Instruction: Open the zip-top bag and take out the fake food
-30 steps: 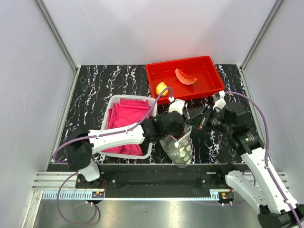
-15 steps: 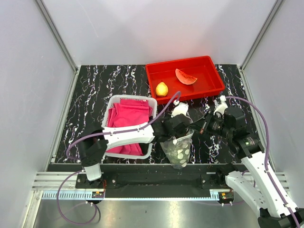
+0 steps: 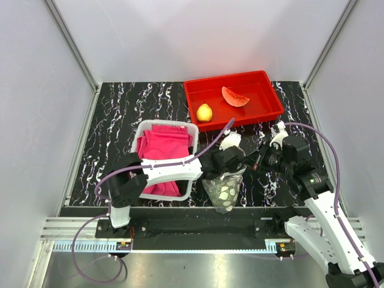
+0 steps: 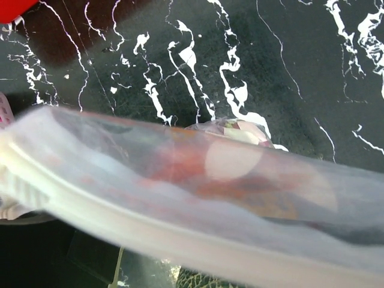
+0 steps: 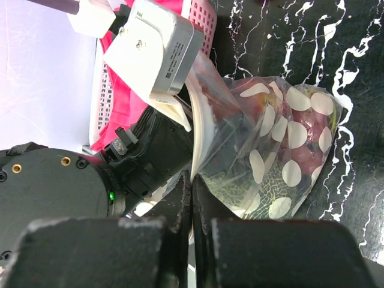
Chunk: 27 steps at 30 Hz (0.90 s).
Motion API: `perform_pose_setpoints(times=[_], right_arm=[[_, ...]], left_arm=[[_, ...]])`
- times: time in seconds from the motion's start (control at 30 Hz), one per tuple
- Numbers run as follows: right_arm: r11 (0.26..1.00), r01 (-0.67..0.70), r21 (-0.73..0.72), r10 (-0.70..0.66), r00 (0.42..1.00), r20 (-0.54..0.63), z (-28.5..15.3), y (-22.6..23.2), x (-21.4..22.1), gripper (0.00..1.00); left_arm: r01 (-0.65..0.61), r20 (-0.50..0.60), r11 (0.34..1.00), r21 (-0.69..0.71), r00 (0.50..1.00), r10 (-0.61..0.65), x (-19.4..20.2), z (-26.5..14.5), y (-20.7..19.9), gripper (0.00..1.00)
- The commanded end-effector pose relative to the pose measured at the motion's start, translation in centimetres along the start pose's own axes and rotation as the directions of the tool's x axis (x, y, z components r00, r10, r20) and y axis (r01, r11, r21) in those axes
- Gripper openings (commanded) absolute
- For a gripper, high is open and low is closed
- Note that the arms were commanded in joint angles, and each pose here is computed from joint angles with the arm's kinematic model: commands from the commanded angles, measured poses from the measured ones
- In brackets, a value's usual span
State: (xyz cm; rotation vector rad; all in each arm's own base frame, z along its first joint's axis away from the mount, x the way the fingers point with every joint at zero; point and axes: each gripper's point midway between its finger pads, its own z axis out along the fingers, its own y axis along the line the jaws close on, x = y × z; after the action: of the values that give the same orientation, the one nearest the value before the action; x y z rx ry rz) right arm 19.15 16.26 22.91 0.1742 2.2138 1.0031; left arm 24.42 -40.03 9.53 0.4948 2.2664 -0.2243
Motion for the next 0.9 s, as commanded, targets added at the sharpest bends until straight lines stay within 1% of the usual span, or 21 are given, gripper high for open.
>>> perform_pose_setpoints(times=[0.0, 0.03, 0.07, 0.13, 0.17, 0.27, 0.3, 0.43, 0.47, 0.5, 0.53, 0.67, 0.8, 0.87], right_arm=[[0.999, 0.037, -0.033, -0.036, 0.999, 0.019, -0.7, 1.3, -0.7, 0.00], [0.999, 0.038, -0.034, -0.037, 0.999, 0.022, -0.8, 1.4, -0.8, 0.00], [0.999, 0.042, -0.035, -0.041, 0.999, 0.026, -0.9, 1.4, -0.8, 0.00], [0.999, 0.047, -0.025, -0.046, 0.998, 0.032, -1.0, 1.2, -0.9, 0.00], [0.998, 0.052, -0.021, -0.052, 0.998, 0.031, -1.0, 1.2, -0.9, 0.00], [0.998, 0.064, -0.010, -0.063, 0.997, 0.038, -1.2, 1.0, -1.0, 0.00], [0.998, 0.062, -0.006, -0.062, 0.997, 0.041, -1.2, 1.1, -1.2, 0.00], [0.997, 0.076, 0.003, -0.076, 0.996, 0.050, -1.3, 1.1, -1.5, 0.00], [0.997, 0.083, 0.007, -0.083, 0.995, 0.052, -1.4, 1.0, -1.5, 0.00], [0.996, 0.088, 0.012, -0.089, 0.994, 0.058, -1.5, 1.0, -1.7, 0.00], [0.996, 0.090, 0.018, -0.091, 0.994, 0.061, -1.5, 0.9, -1.7, 0.00], [0.995, 0.097, 0.035, -0.100, 0.993, 0.069, -1.7, 0.6, -1.8, 0.00], [0.993, 0.100, 0.057, -0.104, 0.992, 0.070, -1.7, 0.0, -1.6, 0.00], [0.992, 0.108, 0.067, -0.112, 0.991, 0.067, -1.7, -0.2, -1.6, 0.00]], left_arm=[[-0.051, -0.019, 0.997, -0.058, 0.999, 0.050, 0.9, 1.6, 0.8, 0.70], [-0.057, -0.016, 0.997, -0.060, 0.998, 0.056, 0.9, 1.8, 0.8, 0.65], [-0.066, -0.016, 0.996, -0.058, 0.998, 0.065, 1.0, 1.8, 0.7, 0.55], [-0.064, -0.012, 0.996, -0.059, 0.998, 0.063, 0.9, 1.6, 0.9, 0.45], [-0.059, 0.003, 0.997, -0.047, 0.998, 0.060, 0.3, 1.1, 0.8, 0.37], [-0.053, 0.020, 0.998, -0.028, 0.998, 0.053, -0.4, 0.1, 0.9, 0.26], [-0.050, 0.035, 0.999, -0.005, 0.998, 0.050, -1.2, -0.9, 0.7, 0.21], [-0.056, 0.072, 0.996, 0.064, 0.996, 0.052, -2.8, -3.5, 0.1, 0.11], [-0.057, 0.080, 0.995, 0.076, 0.996, 0.051, -3.0, -4.1, -0.1, 0.07], [-0.057, 0.087, 0.993, 0.099, 0.995, 0.049, -3.3, -4.8, -0.3, 0.05], [-0.048, 0.102, 0.991, 0.123, 0.994, 0.035, -3.9, -5.8, -0.3, 0.01], [-0.034, 0.124, 0.974, 0.226, 0.992, 0.006, -5.4, -8.4, -1.3, 0.00], [-0.053, 0.145, 0.912, 0.406, 0.989, -0.007, -6.7, -11.3, -3.8, 0.00], [-0.051, 0.164, 0.892, 0.450, 0.986, -0.026, -7.6, -12.7, -4.3, 0.00]])
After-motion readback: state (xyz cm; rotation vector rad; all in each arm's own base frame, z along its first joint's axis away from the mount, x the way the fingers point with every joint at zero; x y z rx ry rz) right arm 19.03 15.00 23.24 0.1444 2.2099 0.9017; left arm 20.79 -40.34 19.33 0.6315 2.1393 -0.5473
